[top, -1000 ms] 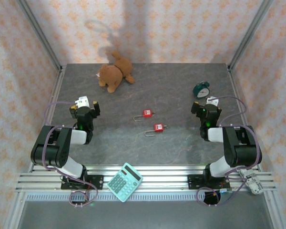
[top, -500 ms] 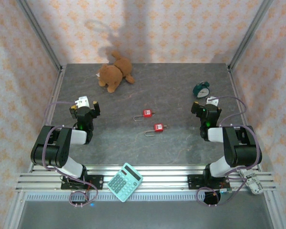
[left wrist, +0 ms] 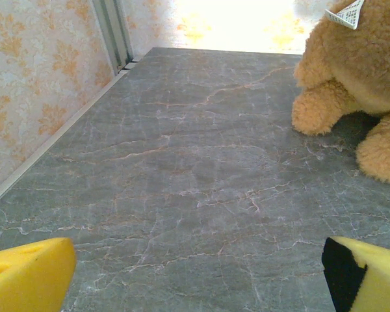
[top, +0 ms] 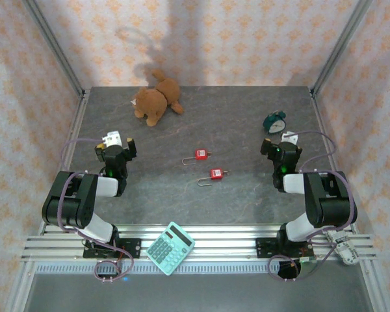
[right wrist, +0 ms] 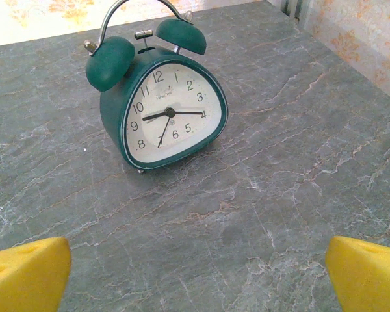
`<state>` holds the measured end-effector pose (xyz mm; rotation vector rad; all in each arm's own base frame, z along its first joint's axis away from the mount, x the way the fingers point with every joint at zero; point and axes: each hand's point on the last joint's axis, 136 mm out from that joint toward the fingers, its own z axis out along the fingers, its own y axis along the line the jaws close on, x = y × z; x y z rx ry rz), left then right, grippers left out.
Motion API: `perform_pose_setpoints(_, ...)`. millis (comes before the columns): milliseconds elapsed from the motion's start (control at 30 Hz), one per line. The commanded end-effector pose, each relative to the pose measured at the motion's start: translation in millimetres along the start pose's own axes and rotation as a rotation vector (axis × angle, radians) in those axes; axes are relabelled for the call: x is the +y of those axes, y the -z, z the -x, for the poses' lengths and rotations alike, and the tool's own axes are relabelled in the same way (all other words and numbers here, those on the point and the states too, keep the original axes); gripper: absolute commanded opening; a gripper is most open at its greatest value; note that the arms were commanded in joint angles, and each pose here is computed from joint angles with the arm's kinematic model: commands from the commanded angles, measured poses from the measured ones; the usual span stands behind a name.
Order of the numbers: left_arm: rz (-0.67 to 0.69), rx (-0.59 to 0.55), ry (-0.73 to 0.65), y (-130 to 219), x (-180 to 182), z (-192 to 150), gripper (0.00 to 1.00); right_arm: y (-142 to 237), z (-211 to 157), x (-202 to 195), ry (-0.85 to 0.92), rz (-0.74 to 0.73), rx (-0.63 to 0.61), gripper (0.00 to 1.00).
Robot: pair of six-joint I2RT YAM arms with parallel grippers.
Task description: Unlock with the key
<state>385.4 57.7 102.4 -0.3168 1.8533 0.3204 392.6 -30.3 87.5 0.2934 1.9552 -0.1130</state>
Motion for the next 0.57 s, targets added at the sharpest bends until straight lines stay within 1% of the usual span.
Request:
perform_pose_setpoints(0, -0.01, 0.006, 0.006, 1, -2, -1, 1.0, 0, 1, 2, -0.001, 0.001, -0.001, 0.99)
perform_pose_setpoints(167, -0.012, 0.008, 0.005, 1, -2, -1, 1.0, 0, 1, 2, -0.001, 0.001, -0.002, 0.99)
perform_pose_setpoints(233, -0.078, 0.025, -0.017, -1, -14, -2, 1.0, 0, 2, 2, -0.001, 0.0, -0.003, 0.99)
perform_pose_setpoints(267, -0.09, 0.031, -0.017, -1, -15, -2, 1.0, 0, 2, 2, -0.001, 0.001, -0.003, 0.99)
perform_pose_setpoints(533, -0.093, 0.024, -0.016, -1, -15, -2, 1.0, 0, 1, 2, -0.001, 0.001, -0.001, 0.99)
